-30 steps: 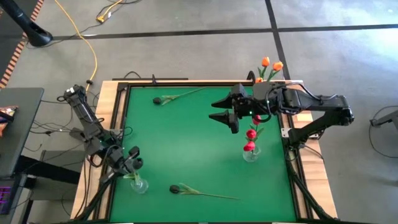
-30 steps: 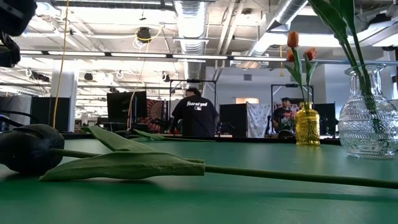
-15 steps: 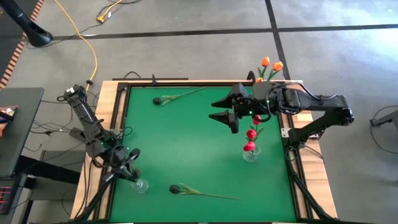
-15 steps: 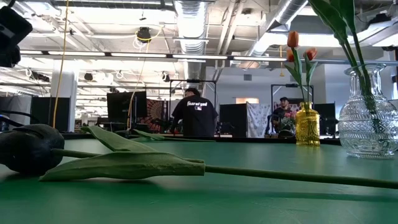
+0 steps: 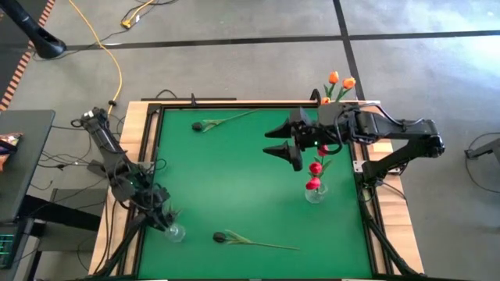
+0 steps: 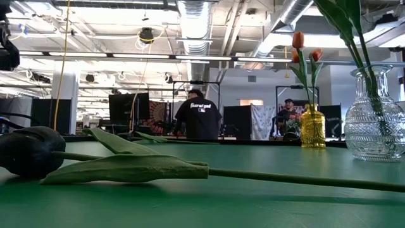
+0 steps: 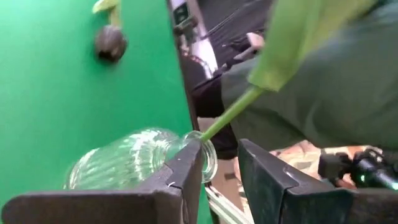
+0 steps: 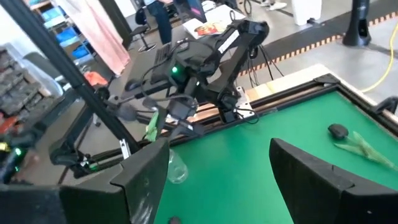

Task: Sort flowers into vase by color
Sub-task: Put the top black tulip into the bottom transparent flower vase

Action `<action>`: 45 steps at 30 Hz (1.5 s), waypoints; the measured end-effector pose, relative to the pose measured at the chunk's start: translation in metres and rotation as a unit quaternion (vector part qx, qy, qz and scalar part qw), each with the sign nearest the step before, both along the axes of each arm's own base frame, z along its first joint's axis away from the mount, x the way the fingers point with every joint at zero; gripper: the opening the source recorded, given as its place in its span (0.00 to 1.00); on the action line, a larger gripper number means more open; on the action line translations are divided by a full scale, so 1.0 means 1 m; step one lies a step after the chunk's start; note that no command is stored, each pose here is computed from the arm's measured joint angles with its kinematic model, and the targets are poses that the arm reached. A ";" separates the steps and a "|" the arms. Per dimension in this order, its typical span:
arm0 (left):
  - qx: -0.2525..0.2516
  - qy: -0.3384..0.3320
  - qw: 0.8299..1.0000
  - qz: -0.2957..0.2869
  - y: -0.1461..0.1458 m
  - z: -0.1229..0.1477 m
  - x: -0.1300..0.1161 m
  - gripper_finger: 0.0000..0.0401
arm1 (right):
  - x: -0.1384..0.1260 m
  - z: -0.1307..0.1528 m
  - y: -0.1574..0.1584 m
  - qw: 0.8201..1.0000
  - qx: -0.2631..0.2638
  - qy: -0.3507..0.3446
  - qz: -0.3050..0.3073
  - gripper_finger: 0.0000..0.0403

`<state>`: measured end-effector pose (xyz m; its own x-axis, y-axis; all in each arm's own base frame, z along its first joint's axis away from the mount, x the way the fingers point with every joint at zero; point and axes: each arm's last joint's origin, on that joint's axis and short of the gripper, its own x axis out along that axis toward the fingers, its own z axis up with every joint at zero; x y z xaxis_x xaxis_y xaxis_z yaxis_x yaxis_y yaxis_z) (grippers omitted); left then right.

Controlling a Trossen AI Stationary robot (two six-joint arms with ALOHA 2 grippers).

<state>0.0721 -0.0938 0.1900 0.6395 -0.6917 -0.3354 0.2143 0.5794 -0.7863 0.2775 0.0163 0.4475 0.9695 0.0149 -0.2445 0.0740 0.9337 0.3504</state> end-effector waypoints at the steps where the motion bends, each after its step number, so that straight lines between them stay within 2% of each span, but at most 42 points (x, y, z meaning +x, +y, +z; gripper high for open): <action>1: 0.004 0.013 1.000 0.007 0.002 0.002 -0.001 0.24 | 0.000 0.000 0.001 1.000 -0.007 0.000 0.003 0.76; 3: 0.021 0.024 0.999 0.019 0.007 0.011 -0.001 0.24 | 0.000 0.000 0.003 1.000 -0.019 -0.001 0.011 0.76; 7: 0.069 -0.009 0.995 0.069 0.022 0.044 -0.002 0.24 | 0.000 0.000 0.007 0.999 -0.037 -0.001 0.022 0.76; 12: 0.142 -0.059 0.978 0.144 0.044 0.084 -0.005 0.24 | -0.001 0.000 0.012 0.998 -0.050 -0.002 0.034 0.76; 14: 0.171 -0.080 0.964 0.185 0.053 0.099 -0.008 0.24 | -0.001 0.000 0.014 0.998 -0.050 -0.002 0.037 0.76; 18: 0.221 -0.090 0.923 0.303 0.071 0.123 -0.013 0.24 | -0.001 0.000 0.018 0.998 -0.050 -0.002 0.044 0.76; 22: 0.265 -0.103 0.892 0.352 0.077 0.144 -0.006 0.24 | -0.002 -0.001 0.021 0.997 -0.061 0.003 0.054 0.76; 26: 0.321 -0.077 0.878 0.347 0.076 0.154 0.021 0.24 | -0.003 -0.004 0.022 0.996 -0.065 0.020 0.057 0.76; 30: 0.371 -0.040 0.878 0.299 0.080 0.153 0.065 0.24 | -0.004 -0.006 0.022 0.996 -0.066 0.027 0.056 0.76; 33: 0.420 0.005 0.867 0.267 0.098 0.147 0.100 0.24 | -0.004 -0.006 0.022 0.996 -0.066 0.027 0.056 0.76; 37: 0.461 0.034 0.848 0.259 0.141 0.145 0.138 0.24 | -0.004 -0.006 0.023 0.996 -0.065 0.027 0.058 0.76; 42: 0.452 0.051 0.844 0.282 0.214 0.141 0.174 0.24 | -0.004 -0.006 0.025 0.996 -0.058 0.027 0.060 0.76; 45: 0.445 0.115 0.826 0.325 0.264 0.125 0.187 0.24 | -0.004 -0.006 0.027 0.997 -0.049 0.028 0.059 0.76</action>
<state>0.2595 0.1706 0.3150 0.6268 0.3592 -0.6915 -0.4659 0.8840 0.0369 0.2732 0.0429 0.4417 0.9473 0.1014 -0.3039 -0.0217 0.9667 0.2549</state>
